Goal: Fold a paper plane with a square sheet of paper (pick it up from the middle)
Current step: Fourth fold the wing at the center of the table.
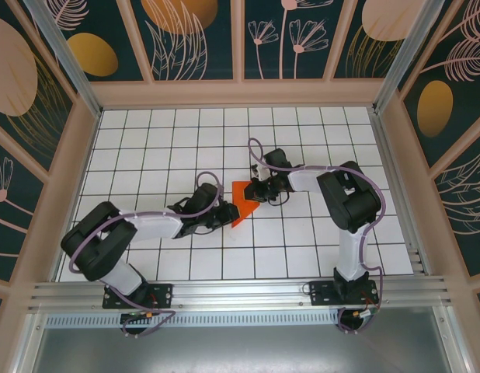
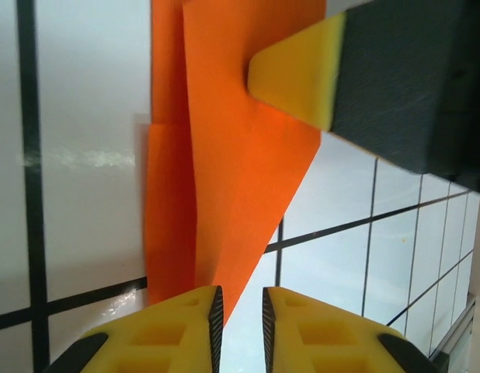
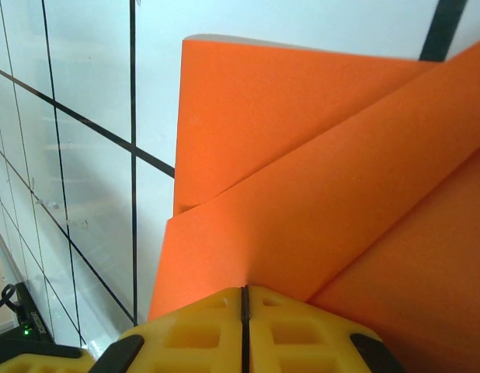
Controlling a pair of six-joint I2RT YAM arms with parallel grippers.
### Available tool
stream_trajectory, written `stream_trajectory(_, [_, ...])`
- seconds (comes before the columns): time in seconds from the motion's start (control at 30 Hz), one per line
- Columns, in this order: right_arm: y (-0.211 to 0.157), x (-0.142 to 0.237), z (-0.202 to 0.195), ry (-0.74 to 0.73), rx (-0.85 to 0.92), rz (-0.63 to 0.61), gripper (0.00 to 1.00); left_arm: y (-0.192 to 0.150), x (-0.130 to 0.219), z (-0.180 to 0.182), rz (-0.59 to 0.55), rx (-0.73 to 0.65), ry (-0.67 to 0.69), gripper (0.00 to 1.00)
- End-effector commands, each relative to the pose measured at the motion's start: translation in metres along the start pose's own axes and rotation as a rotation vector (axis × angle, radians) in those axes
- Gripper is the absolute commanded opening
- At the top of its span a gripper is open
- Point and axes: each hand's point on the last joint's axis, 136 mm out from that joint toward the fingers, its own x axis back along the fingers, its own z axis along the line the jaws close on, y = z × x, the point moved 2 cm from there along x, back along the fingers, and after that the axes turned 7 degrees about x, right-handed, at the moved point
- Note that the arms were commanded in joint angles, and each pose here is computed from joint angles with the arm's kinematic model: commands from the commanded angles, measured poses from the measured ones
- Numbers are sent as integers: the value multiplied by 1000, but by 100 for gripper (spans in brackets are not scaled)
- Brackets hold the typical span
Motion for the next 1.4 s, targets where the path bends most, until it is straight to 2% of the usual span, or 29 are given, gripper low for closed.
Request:
stream_trajectory(0.0, [-16,-14,-35,-132,-60,46,10,7,12,8,-76,23,50,26])
stream_trajectory(0.33, [-17,-14,-36,-134,-61,48,10,-5,-5,18,7,46,61,23])
stream_trajectory(0.67, [-16,-14,-38,-137,-66,47,10,-15,-13,22,76,44,64,16])
stream_trajectory(1.0, [-18,-15,-41,-149,-77,51,10,-28,-14,57,106,82,182,10])
stream_trajectory(1.13, [-18,-15,-42,-151,-77,50,10,-27,-8,62,83,86,207,11])
stream_trajectory(1.37, [-18,-15,-43,-153,-78,52,10,-24,-2,38,77,56,97,20])
